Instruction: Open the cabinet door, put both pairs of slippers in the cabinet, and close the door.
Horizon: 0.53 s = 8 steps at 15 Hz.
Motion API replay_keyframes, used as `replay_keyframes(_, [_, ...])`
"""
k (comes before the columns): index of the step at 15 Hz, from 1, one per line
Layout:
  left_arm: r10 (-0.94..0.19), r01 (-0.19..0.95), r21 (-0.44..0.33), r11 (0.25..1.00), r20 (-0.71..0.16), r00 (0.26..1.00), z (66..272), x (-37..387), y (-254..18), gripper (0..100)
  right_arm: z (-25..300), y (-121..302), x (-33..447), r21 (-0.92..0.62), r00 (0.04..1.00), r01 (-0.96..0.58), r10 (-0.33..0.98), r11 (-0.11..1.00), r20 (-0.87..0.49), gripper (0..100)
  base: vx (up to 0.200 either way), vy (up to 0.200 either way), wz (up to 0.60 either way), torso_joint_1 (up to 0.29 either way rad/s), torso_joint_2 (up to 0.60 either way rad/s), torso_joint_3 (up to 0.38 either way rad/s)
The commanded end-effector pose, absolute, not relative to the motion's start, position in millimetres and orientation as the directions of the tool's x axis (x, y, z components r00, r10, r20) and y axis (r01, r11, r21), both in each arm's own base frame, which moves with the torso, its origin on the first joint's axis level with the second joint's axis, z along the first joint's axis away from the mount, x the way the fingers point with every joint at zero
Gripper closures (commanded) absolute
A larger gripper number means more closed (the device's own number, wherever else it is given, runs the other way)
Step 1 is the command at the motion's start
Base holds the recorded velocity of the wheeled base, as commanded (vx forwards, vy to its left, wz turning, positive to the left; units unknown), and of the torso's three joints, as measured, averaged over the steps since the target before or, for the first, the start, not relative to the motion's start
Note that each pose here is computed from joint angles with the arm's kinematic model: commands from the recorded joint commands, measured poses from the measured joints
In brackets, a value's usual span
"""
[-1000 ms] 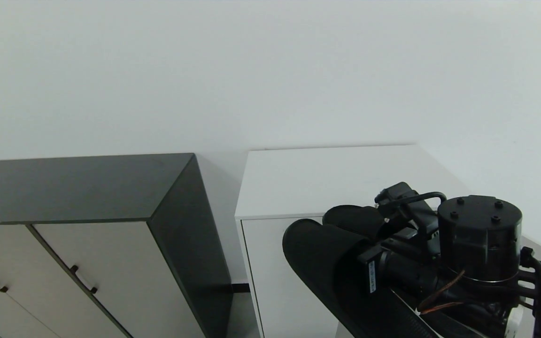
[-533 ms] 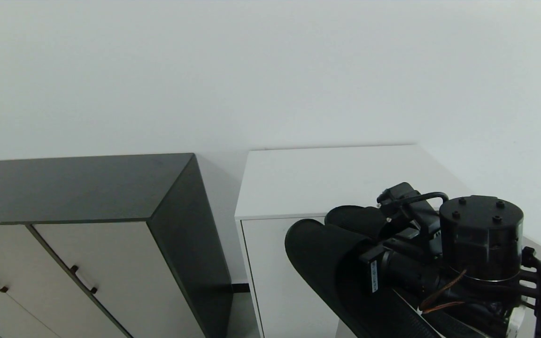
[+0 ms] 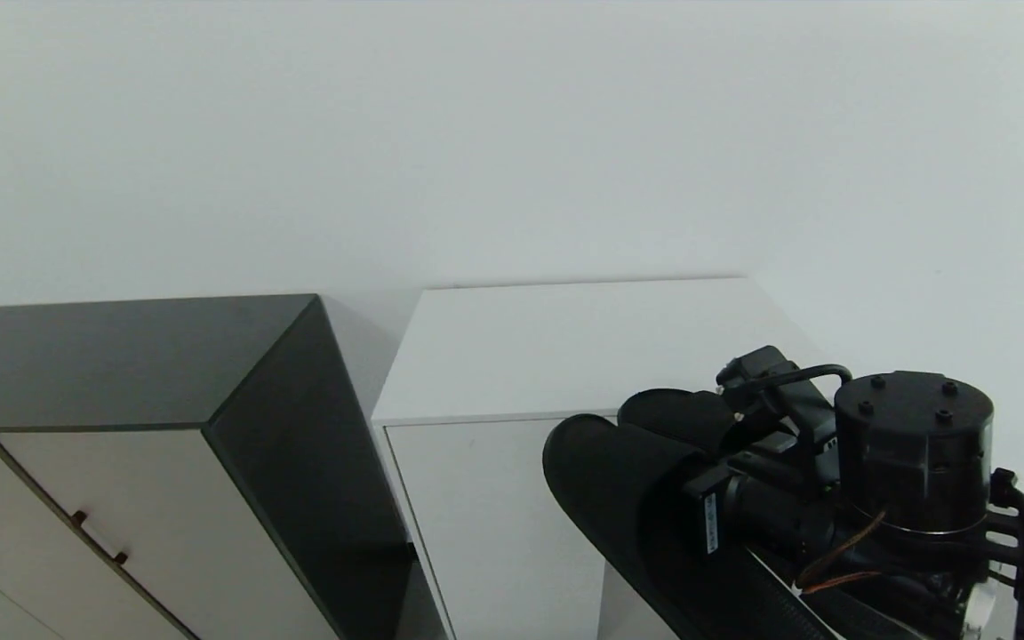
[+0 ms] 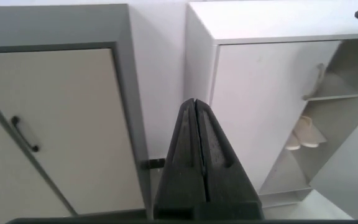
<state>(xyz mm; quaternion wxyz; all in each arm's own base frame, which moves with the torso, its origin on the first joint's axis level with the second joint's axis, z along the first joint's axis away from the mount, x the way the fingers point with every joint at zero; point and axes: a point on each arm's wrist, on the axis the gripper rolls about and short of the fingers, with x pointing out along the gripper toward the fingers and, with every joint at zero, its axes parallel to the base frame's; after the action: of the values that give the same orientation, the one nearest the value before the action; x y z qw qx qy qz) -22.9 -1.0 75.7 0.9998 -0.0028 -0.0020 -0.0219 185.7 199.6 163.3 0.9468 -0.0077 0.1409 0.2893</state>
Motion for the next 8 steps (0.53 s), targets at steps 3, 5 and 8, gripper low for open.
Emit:
replay_keyframes(3, [-0.043,0.043,-0.006,0.999,0.003,0.999,75.8,-22.8,-1.0,100,160.6,198.5,184.9,0.075,0.797,-0.555,0.555,0.829,-0.24,100,0.0,-0.2,0.0,0.002,0.0,0.002])
replay_keyframes(5, [-0.044,0.044,-0.006,0.999,0.003,0.999,75.8,-22.8,-1.0,100,158.7,195.5,183.7,0.069,0.797,-0.56,0.559,0.826,-0.229,100,0.0,-0.2,0.0,0.005,0.0,0.007])
replay_keyframes(8, [-0.043,0.043,-0.006,0.999,0.003,0.999,75.8,-22.8,-1.0,100,157.0,192.5,184.3,0.049,0.783,-0.584,0.578,0.81,-0.229,100,0.0,-0.133,0.0,0.002,0.0,0.002])
